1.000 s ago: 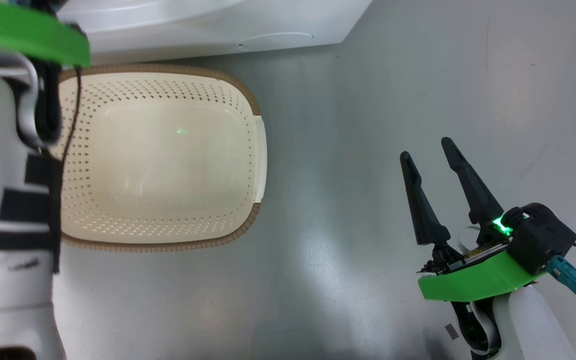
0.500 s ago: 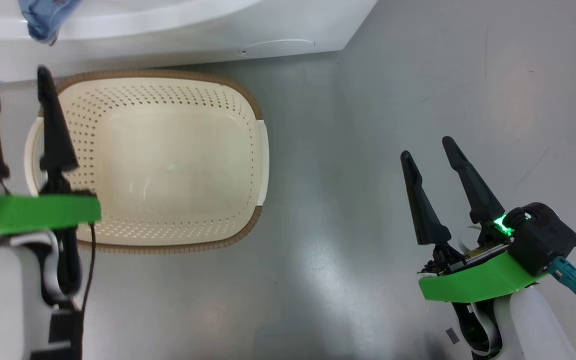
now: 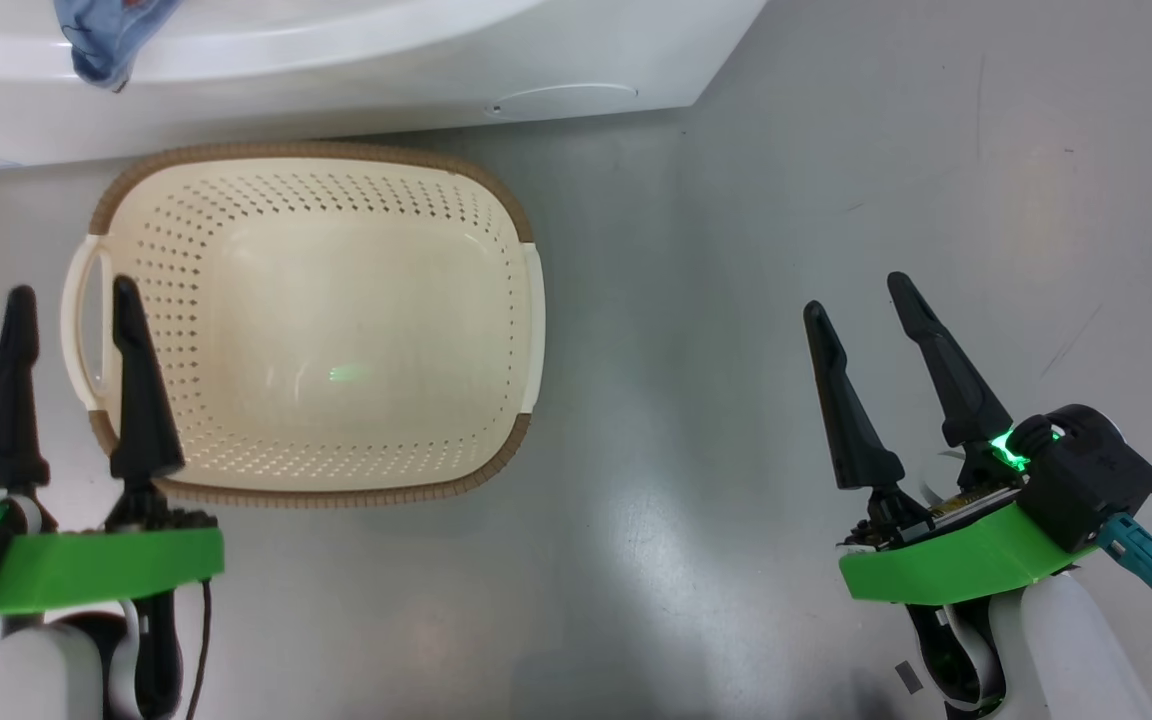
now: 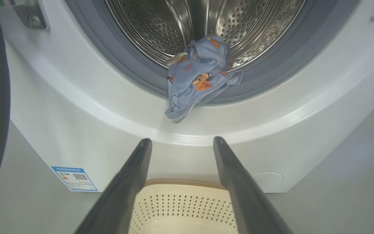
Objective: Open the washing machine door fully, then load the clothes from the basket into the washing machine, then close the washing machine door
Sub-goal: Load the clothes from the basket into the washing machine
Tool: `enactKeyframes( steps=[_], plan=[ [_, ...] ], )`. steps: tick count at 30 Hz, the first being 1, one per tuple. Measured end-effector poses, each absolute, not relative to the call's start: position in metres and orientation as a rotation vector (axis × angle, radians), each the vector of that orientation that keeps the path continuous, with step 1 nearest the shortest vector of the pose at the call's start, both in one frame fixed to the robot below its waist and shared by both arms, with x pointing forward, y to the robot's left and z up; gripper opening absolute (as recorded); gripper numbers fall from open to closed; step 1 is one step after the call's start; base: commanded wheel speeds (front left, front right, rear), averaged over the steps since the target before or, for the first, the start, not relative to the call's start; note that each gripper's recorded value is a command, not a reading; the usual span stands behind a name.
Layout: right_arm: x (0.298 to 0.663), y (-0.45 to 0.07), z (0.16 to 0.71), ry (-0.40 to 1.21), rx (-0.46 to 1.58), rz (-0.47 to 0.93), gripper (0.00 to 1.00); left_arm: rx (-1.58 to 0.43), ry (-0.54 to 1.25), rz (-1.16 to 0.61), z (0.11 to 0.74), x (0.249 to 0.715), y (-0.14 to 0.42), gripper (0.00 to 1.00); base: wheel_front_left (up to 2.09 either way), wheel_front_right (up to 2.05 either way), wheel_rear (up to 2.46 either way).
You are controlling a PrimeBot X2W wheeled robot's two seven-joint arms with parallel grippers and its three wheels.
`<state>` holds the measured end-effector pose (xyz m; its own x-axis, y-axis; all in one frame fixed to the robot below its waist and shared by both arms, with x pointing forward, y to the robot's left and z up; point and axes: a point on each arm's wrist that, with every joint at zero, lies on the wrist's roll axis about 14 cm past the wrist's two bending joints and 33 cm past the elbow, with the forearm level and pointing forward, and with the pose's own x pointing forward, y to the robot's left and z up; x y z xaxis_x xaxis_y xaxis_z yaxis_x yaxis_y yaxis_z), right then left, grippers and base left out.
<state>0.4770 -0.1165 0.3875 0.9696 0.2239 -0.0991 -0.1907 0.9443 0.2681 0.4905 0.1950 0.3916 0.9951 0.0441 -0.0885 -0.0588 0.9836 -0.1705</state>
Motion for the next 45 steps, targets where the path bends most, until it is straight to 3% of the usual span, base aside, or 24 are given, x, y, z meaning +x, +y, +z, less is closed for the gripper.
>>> enactKeyframes(
  steps=[30,45],
  plan=[
    [0.475,-0.118,0.388,0.132,0.256,0.208,1.00,-0.203,0.116,0.077,0.385,0.480,0.191,1.00,0.00,0.00,0.00],
    [0.472,-0.124,0.387,0.143,0.255,0.192,1.00,-0.165,0.039,-0.034,0.413,0.545,0.180,1.00,0.00,0.00,0.00]
  ],
)
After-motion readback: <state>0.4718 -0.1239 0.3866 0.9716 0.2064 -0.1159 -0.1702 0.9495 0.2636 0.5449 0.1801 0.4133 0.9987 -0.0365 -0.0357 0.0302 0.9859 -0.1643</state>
